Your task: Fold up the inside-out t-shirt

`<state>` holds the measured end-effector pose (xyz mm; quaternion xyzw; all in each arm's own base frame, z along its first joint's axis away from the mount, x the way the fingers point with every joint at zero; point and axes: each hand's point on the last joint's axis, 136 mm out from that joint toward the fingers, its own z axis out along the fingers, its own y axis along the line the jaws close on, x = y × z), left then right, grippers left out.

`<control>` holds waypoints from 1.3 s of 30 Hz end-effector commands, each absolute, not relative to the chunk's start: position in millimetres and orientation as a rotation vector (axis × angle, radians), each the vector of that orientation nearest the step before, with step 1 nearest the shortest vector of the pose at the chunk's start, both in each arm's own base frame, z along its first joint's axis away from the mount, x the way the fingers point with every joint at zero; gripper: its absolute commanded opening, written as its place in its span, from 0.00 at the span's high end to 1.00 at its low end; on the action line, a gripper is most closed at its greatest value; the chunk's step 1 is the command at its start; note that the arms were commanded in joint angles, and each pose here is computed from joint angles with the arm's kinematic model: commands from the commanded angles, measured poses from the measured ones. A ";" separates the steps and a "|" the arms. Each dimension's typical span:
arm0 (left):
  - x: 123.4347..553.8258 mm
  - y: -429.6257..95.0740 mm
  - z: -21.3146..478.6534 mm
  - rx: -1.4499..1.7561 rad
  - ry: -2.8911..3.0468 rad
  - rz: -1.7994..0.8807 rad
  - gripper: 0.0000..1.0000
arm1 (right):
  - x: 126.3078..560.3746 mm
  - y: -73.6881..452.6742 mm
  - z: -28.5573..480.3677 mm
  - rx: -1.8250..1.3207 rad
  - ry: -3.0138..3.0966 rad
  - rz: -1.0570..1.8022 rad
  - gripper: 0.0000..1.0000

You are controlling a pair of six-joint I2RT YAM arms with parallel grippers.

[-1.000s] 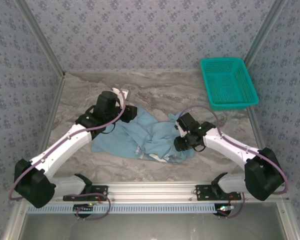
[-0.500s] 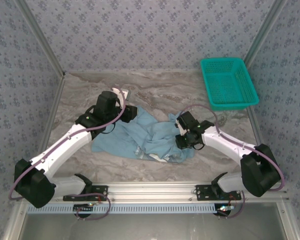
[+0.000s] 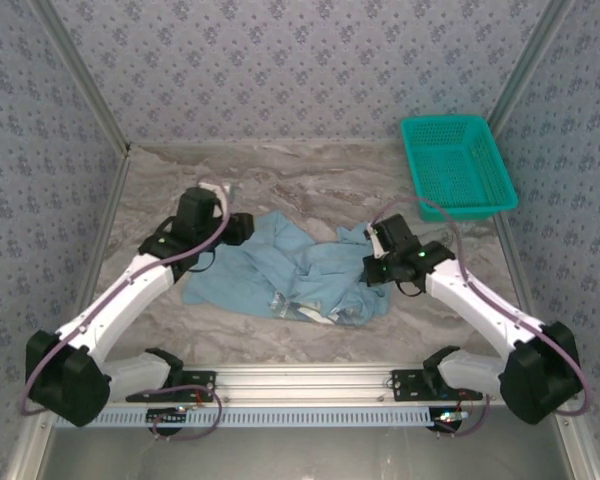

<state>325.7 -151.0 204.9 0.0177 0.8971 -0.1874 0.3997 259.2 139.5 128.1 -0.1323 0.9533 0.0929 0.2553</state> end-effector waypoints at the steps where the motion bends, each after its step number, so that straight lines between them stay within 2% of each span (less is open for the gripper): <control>1: 307.1 -100.1 170.0 -0.237 2.389 -0.404 0.47 | 271.4 124.4 145.9 -0.319 2.552 0.186 1.00; 6: 278.9 -49.7 133.9 -0.487 2.484 -0.307 0.39 | 295.9 96.1 160.0 -0.190 2.509 0.149 1.00; 12: 271.0 -31.6 97.6 -0.577 2.575 -0.213 0.37 | 329.1 58.4 178.1 0.008 2.408 0.142 1.00; 19: 346.1 -83.8 89.3 -0.465 2.566 -0.475 0.36 | 328.0 52.5 172.3 0.021 2.425 0.149 1.00; 26: 429.3 -176.8 93.1 0.043 2.562 -0.377 0.35 | 312.2 67.7 150.3 -0.005 2.516 0.212 1.00; 32: 459.7 -219.1 58.4 0.258 2.630 -0.324 0.31 | 315.2 73.1 158.0 -0.024 2.504 0.226 1.00; 39: 462.2 -249.3 31.8 0.486 2.690 -0.285 0.31 | 318.8 80.6 158.1 -0.037 2.502 0.254 1.00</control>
